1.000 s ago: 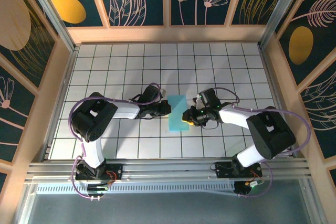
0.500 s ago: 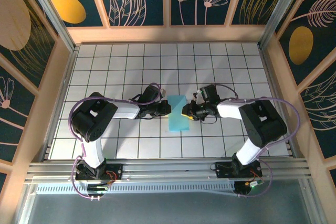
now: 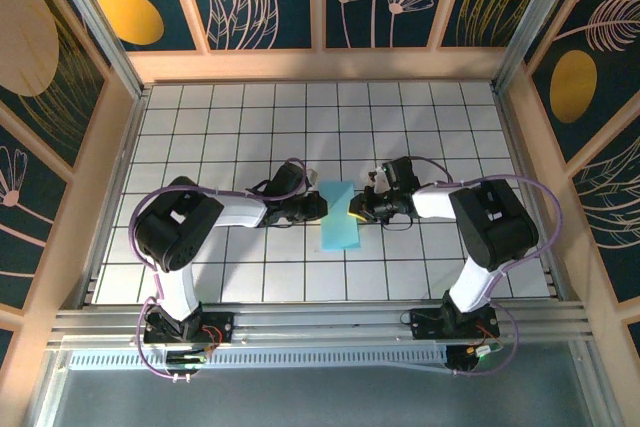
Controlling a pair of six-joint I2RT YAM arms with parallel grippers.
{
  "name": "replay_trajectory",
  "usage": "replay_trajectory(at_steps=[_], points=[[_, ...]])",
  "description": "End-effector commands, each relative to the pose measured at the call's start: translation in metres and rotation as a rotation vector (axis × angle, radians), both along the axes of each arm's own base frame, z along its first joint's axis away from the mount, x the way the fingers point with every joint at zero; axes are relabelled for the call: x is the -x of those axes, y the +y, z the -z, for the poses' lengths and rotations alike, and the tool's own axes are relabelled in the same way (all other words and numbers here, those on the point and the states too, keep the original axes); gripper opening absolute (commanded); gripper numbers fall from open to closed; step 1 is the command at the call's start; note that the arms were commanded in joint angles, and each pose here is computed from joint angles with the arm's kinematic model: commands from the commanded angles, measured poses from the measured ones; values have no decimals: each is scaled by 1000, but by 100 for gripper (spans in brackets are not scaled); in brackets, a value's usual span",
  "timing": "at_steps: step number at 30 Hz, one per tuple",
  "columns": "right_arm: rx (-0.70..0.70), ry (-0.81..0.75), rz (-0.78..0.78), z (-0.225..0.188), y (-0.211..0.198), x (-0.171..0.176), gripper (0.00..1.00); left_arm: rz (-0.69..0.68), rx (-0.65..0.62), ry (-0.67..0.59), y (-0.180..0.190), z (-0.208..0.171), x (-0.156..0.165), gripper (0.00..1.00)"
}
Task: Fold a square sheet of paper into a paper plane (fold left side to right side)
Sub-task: Fold the triangle a second time at the center of the table.
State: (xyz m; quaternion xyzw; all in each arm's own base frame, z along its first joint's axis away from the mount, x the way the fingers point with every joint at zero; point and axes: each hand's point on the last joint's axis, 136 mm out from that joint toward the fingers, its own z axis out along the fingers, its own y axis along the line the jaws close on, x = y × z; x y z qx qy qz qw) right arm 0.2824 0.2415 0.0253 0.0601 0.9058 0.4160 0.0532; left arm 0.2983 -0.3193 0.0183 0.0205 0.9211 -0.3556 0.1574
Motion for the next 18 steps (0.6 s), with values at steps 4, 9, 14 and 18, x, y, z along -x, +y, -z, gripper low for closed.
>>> replay_trajectory(at_steps=[4,9,14,18], points=[[-29,13,10,-3,2,0,0,-36,-22,-138,13,-32,-7,28],[-55,19,32,-10,2,1,0,9,-55,-305,12,-74,3,37],[-46,26,33,-9,1,1,0,149,-174,-423,-14,-86,40,49],[-43,28,36,-7,1,2,0,240,-244,-475,-36,-85,67,57]])
